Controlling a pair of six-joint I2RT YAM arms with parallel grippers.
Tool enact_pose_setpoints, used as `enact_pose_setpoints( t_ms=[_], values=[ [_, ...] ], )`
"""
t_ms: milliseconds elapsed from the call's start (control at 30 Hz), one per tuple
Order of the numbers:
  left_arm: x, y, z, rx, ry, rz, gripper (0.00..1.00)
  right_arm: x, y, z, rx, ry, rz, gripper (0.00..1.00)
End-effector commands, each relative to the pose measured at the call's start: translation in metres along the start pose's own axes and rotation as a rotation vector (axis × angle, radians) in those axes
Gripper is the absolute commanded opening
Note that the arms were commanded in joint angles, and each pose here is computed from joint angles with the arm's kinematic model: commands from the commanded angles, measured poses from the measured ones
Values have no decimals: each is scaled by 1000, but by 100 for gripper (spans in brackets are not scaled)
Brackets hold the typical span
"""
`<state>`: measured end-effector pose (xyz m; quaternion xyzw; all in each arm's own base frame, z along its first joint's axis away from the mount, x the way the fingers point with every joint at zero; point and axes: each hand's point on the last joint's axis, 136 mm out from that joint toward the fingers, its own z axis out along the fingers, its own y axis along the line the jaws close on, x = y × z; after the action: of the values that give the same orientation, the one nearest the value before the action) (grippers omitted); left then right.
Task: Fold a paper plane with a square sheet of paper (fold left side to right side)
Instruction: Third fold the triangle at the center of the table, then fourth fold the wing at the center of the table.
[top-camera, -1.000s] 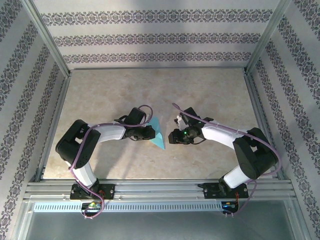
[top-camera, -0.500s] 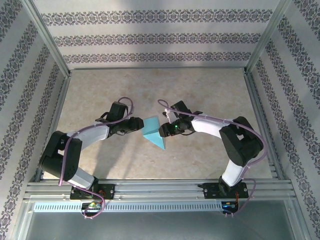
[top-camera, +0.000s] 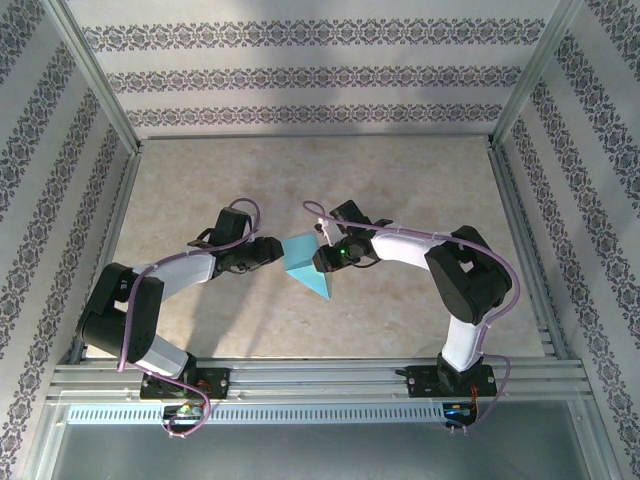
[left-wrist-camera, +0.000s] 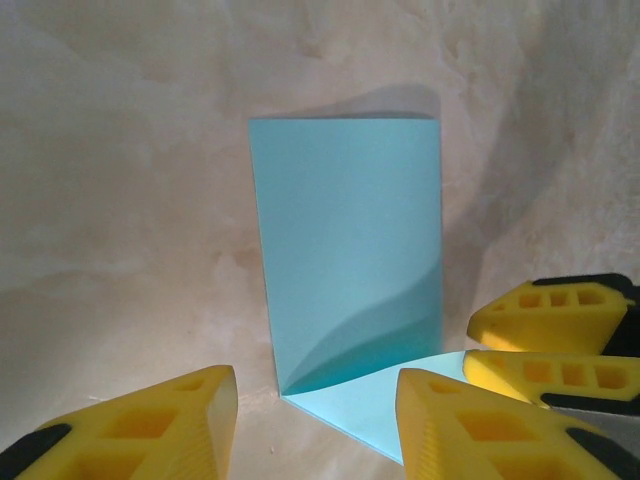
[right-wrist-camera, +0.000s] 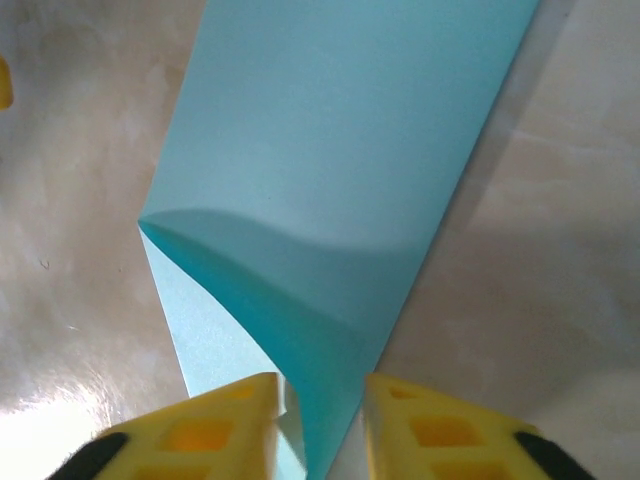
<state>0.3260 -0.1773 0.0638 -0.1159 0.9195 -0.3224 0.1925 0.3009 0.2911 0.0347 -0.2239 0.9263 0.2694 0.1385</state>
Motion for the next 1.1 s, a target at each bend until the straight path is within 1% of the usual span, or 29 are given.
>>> enact_pose_setpoints(
  t_ms=[0,133,200,533,900,1067],
  values=[
    [-6,0,-1,27,-18,-21,48,-2,1,-4,24,-2,-13,21],
    [-9,1,0,31,-16,-27,48,-2,3,-11,32,-20,-14,5],
    [-10,1,1,38,-13,-32,48,-2,4,-14,30,-27,-13,0],
    [-12,-14,10,126,20,-61,49,-1,12,-22,-1,-43,-7,0],
    [-15,-20,25,165,55,-84,48,-2,13,-26,-9,-65,1,0],
    [-15,-25,31,183,71,-78,43,-4,13,-29,-12,-76,3,0]
  ],
)
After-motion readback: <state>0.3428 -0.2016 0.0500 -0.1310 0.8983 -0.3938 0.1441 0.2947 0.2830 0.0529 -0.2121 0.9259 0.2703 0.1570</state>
